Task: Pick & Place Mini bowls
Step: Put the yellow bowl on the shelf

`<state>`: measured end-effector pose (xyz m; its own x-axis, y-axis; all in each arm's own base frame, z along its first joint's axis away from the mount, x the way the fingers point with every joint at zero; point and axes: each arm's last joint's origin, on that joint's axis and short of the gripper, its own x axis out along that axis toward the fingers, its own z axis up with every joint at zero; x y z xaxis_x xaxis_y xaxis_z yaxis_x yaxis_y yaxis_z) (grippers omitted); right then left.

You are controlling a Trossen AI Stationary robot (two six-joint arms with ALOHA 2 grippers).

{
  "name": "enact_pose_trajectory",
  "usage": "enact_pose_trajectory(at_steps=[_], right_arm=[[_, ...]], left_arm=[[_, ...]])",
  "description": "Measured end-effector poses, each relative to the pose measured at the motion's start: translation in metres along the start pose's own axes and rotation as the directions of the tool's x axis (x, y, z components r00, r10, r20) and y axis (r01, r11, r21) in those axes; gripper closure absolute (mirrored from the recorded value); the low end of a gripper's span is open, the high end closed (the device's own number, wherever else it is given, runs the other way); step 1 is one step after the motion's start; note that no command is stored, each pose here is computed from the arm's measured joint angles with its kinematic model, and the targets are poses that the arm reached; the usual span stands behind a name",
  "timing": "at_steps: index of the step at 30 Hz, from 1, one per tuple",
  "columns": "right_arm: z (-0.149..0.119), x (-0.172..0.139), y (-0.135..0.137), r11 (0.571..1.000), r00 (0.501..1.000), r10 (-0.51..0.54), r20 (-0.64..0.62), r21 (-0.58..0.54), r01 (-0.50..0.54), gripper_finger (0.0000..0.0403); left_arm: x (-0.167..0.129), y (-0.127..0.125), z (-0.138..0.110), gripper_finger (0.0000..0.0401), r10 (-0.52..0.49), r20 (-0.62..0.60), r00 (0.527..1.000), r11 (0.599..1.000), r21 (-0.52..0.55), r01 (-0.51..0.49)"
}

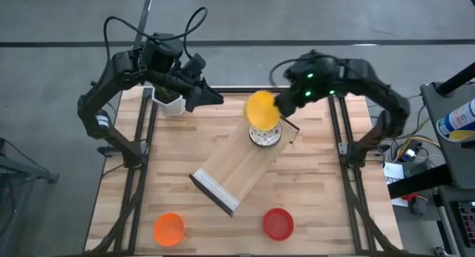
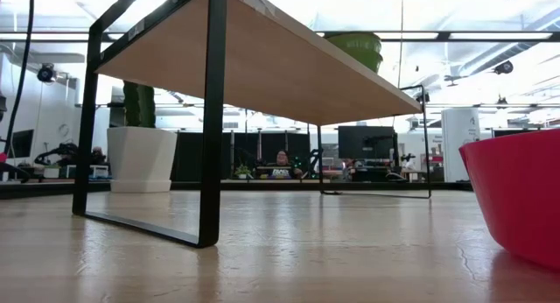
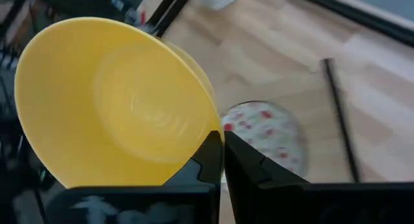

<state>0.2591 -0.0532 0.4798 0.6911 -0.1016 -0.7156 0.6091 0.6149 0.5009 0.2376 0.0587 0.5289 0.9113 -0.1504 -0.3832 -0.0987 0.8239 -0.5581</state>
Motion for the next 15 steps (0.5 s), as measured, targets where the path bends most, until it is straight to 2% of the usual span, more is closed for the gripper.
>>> enact_pose_trajectory(at_steps=[7,15], right_arm=[[-0.006,0.035,0.039,0.996,0.992,-0.010,-0.127,-0.087,-0.002,0.0394],[-0.029,0.090,0.062,0.991,0.958,-0.040,-0.285,-0.137,0.001,0.0394]], left_arm=[[-0.006,-0.002,-0.002,0.0298,-0.002,0.004,1.000,1.000,0.003,0.002],[-0.021,-0.008,-0.004,0.0298,-0.017,0.037,0.999,1.000,0.022,0.016]])
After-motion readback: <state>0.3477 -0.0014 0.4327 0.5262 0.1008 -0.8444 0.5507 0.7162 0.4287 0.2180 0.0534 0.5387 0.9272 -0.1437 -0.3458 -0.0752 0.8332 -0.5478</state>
